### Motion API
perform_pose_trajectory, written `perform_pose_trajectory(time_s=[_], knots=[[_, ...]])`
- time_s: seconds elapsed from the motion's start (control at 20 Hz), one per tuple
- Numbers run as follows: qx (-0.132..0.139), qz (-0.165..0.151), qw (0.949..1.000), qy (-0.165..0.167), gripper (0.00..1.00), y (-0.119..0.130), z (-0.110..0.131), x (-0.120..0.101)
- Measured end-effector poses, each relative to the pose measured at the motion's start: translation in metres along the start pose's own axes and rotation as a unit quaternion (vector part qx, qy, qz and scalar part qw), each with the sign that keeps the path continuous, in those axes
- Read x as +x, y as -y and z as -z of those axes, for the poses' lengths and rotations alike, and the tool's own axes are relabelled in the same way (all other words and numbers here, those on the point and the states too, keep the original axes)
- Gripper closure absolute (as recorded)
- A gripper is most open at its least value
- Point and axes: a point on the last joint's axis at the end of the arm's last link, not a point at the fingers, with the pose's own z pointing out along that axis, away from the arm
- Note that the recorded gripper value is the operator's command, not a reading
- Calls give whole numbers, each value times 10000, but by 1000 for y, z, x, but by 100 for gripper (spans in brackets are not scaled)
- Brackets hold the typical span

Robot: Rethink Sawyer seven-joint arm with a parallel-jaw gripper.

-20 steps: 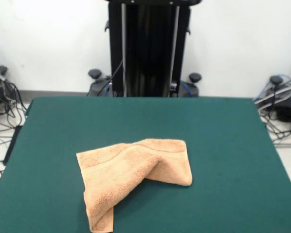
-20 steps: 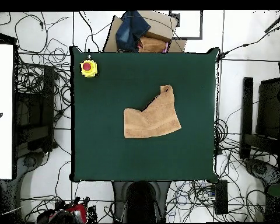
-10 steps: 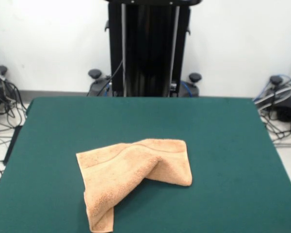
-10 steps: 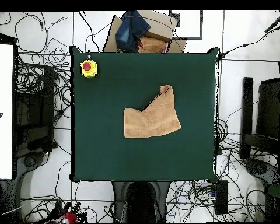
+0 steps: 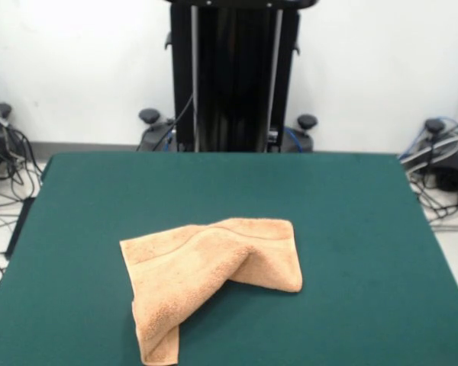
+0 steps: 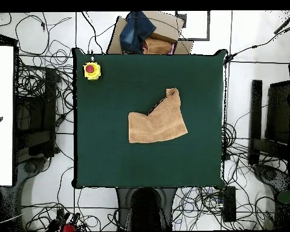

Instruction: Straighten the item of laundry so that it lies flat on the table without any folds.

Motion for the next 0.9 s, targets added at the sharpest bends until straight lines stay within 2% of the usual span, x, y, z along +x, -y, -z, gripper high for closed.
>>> perform_pose_trajectory(time_s=[0.3, 0.75, 0.9], knots=[[57, 155, 9999, 24, 0, -9, 1, 4], [113, 202, 9997, 24, 0, -7, -1, 6], [124, 204, 9996, 115, 0, -7, -1, 4]])
